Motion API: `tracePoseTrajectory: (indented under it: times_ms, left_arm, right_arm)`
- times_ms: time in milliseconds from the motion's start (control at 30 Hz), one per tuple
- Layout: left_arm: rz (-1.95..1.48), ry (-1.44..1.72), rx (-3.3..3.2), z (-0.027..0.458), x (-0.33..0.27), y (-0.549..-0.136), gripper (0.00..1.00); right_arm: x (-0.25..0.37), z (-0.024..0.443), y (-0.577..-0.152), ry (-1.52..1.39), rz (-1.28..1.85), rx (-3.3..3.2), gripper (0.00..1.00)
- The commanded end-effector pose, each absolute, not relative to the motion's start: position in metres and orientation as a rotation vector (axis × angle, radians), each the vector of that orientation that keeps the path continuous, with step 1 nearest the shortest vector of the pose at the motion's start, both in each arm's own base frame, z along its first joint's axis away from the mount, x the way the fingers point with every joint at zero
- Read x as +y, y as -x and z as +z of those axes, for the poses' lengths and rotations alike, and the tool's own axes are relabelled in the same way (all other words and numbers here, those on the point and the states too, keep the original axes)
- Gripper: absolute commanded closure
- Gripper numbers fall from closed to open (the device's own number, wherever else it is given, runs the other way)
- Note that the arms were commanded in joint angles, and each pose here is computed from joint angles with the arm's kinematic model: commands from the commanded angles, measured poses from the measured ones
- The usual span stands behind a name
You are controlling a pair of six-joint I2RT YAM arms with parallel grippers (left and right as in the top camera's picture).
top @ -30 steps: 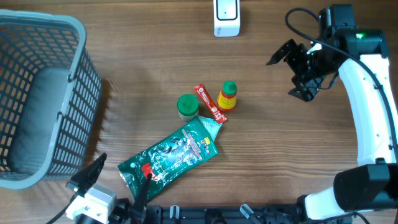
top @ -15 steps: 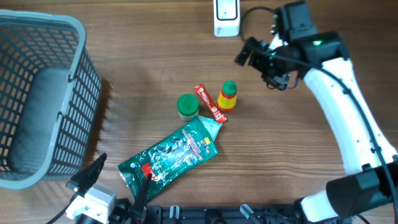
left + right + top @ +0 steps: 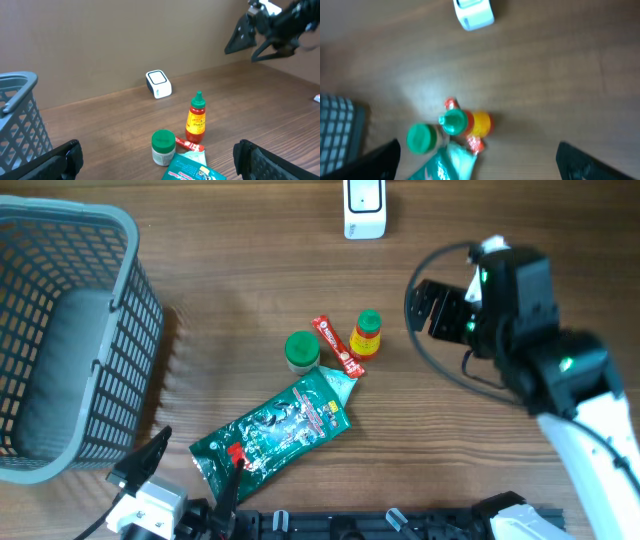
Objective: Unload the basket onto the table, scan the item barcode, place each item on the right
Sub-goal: 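Bring the right gripper back toward the table center, open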
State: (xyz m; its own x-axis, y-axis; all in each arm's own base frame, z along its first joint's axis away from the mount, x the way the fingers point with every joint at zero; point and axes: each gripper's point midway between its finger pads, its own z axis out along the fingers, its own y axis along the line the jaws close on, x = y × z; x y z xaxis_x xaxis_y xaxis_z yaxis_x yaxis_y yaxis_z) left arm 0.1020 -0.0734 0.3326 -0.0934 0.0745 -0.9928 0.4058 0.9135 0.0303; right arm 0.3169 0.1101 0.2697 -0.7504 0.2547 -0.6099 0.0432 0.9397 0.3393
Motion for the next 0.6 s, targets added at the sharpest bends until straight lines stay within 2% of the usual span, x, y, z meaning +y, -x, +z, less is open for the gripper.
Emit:
tracePoseTrajectory:
  times_ms: [0,67,100,167,233,267,500,567]
  left_arm:
    - [-0.300,-0.375,1.645,0.334,-0.075,-0.100,0.00]
    - [-0.300,-0.375,1.645,0.334,-0.075,-0.100,0.00]
    - [-0.301,-0.375,1.645,0.334,-0.075,-0.100,0.00]
    - [-0.300,-0.375,1.645,0.334,-0.075,-0.100,0.00]
    - [-0.300,-0.375,1.645,0.334,-0.075,-0.100,0.00]
    - [-0.300,-0.375,1.645,0.334,-0.075,-0.100,0.00]
    - [-0.300,-0.375,1.645,0.334,-0.075,-0.100,0.00]
    - [-0.300,-0.375,1.645,0.334,-0.075,-0.100,0.00]
  right_arm:
    - [0.118,0.212,-0.304,-0.040,0.416,2.429,0.00]
    - [0.127,0.196,-0.300,-0.086,0.522,2.437,0.00]
    - [0.125,0.190,-0.299,-0.262,0.569,2.455,0.00]
    - [0.116,0.169,-0.290,-0.818,0.672,2.485,0.00]
    - [0.111,0.144,-0.274,-1.546,0.716,2.390,0.00]
    - [0.111,0.138,-0.272,-1.710,0.715,2.333,0.00]
    - [0.123,0.122,-0.275,-2.175,0.757,2.135,0.00]
    - [0.125,0.120,-0.277,-2.199,0.759,2.122,0.00]
